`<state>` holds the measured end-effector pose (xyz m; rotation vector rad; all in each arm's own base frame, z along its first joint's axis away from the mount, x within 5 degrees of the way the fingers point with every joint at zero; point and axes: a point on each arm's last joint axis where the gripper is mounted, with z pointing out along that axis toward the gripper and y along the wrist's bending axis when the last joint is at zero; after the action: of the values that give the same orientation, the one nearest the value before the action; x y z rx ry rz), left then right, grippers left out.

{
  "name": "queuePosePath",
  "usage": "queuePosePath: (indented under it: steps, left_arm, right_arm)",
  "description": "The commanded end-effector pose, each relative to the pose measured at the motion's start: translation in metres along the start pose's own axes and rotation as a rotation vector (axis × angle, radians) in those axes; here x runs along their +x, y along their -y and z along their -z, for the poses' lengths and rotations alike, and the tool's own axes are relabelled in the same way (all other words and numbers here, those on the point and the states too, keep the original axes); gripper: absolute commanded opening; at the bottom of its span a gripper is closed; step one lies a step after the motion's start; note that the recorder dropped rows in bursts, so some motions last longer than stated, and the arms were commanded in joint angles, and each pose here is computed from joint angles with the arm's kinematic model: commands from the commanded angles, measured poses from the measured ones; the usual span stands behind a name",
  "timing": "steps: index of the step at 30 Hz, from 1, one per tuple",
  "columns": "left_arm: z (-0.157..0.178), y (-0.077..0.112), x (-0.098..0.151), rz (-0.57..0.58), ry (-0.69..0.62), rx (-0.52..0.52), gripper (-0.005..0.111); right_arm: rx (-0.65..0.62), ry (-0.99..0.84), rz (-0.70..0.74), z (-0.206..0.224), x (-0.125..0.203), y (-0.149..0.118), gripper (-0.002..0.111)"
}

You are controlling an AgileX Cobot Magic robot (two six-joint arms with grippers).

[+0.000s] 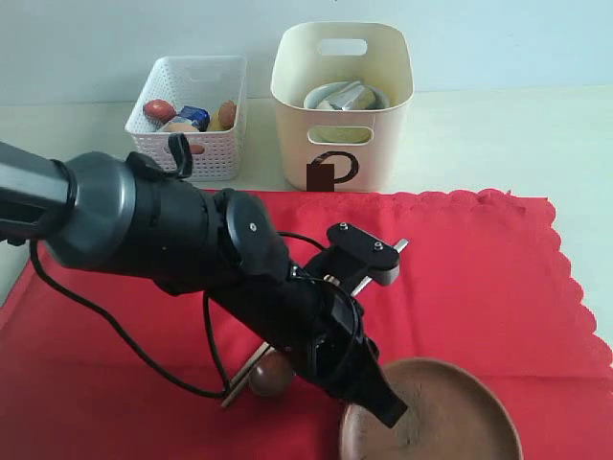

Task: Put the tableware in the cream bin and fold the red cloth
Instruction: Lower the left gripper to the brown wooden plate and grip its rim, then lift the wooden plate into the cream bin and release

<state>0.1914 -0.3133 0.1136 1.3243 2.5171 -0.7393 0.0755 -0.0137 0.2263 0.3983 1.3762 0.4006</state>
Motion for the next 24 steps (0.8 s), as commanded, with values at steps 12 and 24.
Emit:
queuePosePath:
  steps: [12, 24]
  left_arm:
    - [0.023, 0.008, -0.024, 0.064, 0.024, 0.174, 0.000]
    - [0.112, -0.030, -0.074, 0.161, 0.306, 0.182, 0.000]
  right_arm:
    - [-0.001, 0.006, 0.011, 0.000, 0.000, 0.000, 0.000]
    - [-0.001, 0.006, 0.011, 0.000, 0.000, 0.000, 0.000]
